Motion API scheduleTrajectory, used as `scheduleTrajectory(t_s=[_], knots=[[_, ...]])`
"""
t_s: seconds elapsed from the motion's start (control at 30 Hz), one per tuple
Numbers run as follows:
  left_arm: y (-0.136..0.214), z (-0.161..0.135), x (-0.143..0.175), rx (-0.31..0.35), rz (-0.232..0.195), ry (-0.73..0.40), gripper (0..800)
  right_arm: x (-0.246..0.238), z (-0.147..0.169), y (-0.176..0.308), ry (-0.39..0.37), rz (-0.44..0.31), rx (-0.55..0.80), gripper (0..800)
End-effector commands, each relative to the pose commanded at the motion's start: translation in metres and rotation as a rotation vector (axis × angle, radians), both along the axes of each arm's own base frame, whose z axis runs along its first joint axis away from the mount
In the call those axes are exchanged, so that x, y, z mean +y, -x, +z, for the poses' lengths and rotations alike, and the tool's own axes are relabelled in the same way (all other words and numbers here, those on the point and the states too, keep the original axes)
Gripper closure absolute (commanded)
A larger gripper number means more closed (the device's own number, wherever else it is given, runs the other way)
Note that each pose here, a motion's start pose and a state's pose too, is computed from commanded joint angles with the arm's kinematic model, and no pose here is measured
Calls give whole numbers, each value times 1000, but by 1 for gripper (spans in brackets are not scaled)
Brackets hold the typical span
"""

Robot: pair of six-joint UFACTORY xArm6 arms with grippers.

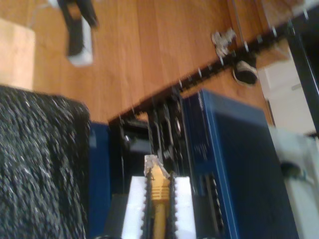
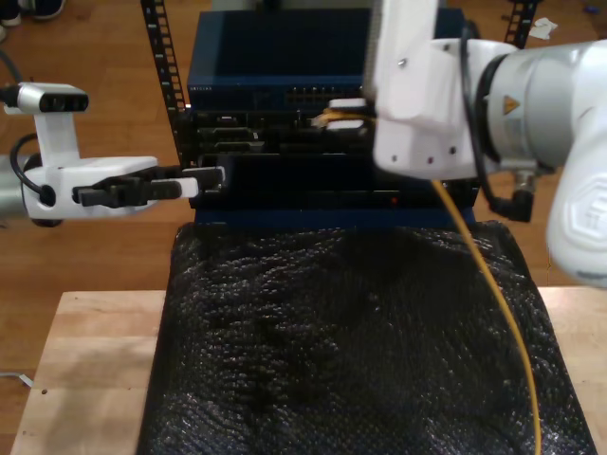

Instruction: Grab the cable and plug it in

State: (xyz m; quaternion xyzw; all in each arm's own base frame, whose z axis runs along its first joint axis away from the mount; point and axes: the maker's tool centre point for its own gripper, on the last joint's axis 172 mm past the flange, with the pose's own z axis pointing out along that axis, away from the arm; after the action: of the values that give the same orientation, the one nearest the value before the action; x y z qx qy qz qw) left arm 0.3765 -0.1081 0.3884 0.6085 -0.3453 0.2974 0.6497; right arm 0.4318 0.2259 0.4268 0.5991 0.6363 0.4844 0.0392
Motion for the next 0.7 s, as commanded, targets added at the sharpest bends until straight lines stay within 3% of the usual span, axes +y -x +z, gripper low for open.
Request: scheduleTrajectory(t_s=[0.27, 0.43, 0.7], knots=[[5, -21, 16, -59, -19, -251, 3, -38, -20, -9, 7, -63, 88, 800], [13, -37, 37, -107, -37, -435, 3, -38, -49, -7, 6, -81, 179, 800], [44, -59, 68, -199, -148, -636, 3, -45, -89, -5, 52, -74, 272, 800]])
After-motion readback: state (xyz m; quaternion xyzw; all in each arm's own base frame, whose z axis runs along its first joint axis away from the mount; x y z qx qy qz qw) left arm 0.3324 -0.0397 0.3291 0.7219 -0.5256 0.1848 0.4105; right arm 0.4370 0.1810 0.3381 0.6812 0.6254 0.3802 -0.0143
